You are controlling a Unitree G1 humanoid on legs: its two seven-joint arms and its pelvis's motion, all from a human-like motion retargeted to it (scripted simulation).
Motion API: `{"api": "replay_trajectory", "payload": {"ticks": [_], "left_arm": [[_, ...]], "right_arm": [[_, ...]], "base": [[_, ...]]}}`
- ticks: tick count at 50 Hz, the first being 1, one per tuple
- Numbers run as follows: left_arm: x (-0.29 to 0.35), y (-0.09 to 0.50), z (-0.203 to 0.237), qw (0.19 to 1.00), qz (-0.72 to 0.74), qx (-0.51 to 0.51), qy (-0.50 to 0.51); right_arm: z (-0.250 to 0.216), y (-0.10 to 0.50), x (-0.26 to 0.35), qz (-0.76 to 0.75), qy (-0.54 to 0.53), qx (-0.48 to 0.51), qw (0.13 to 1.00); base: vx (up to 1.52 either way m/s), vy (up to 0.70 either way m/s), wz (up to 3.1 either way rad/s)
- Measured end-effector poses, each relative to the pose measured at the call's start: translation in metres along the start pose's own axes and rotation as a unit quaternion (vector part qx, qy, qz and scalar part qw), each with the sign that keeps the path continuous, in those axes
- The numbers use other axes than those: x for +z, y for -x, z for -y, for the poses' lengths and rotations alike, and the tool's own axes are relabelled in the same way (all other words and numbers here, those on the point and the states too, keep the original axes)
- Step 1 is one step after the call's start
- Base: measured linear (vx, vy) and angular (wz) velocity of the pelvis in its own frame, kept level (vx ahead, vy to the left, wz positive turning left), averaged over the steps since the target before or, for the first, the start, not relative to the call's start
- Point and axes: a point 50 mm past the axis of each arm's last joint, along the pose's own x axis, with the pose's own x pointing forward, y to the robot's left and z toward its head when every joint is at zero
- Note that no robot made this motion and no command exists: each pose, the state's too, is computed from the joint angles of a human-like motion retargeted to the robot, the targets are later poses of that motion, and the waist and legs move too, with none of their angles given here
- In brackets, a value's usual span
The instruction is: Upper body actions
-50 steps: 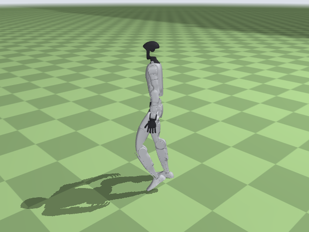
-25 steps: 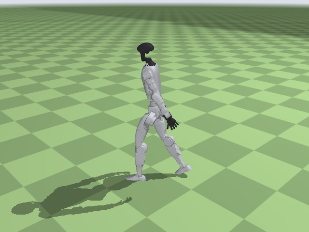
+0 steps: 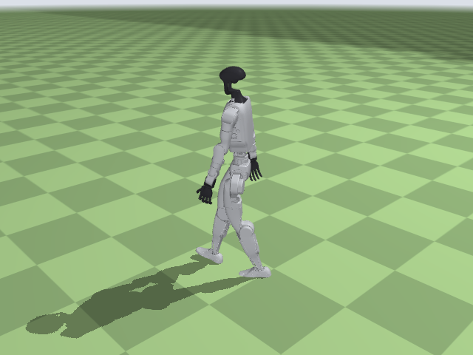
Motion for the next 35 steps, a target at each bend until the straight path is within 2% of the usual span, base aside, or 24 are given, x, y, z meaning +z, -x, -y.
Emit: {"api": "replay_trajectory", "payload": {"ticks": [7,15,18,21,28,32,35], "left_arm": [[-0.016,0.001,0.009,0.999,-0.017,-0.023,0.026],[-0.142,0.032,0.044,0.975,-0.200,-0.056,0.079],[-0.168,0.045,0.046,0.963,-0.250,-0.050,0.090],[-0.179,0.051,0.046,0.958,-0.266,-0.053,0.093],[-0.193,0.058,0.053,0.956,-0.259,-0.041,0.134],[-0.198,0.061,0.063,0.947,-0.260,-0.044,0.181],[-0.206,0.066,0.069,0.940,-0.264,-0.042,0.213]], "right_arm": [[-0.045,0.016,-0.081,-0.168,-0.149,0.061,0.973],[-0.070,0.028,-0.112,-0.240,-0.266,0.068,0.931],[-0.058,0.019,-0.085,-0.194,-0.278,0.063,0.938],[-0.028,0.009,-0.050,-0.133,-0.247,0.047,0.959],[0.058,0.009,0.055,0.048,-0.064,-0.022,0.997],[0.103,0.030,0.116,0.143,0.023,-0.089,0.985],[0.119,0.046,0.154,0.199,0.061,-0.124,0.970]], "base": [[0.63,-0.37,0.55],[0.70,-0.35,0.26],[0.64,-0.43,0.33],[0.53,-0.38,0.35],[0.44,-0.29,0.07],[0.62,-0.32,-0.47],[0.67,-0.26,-0.77]]}}
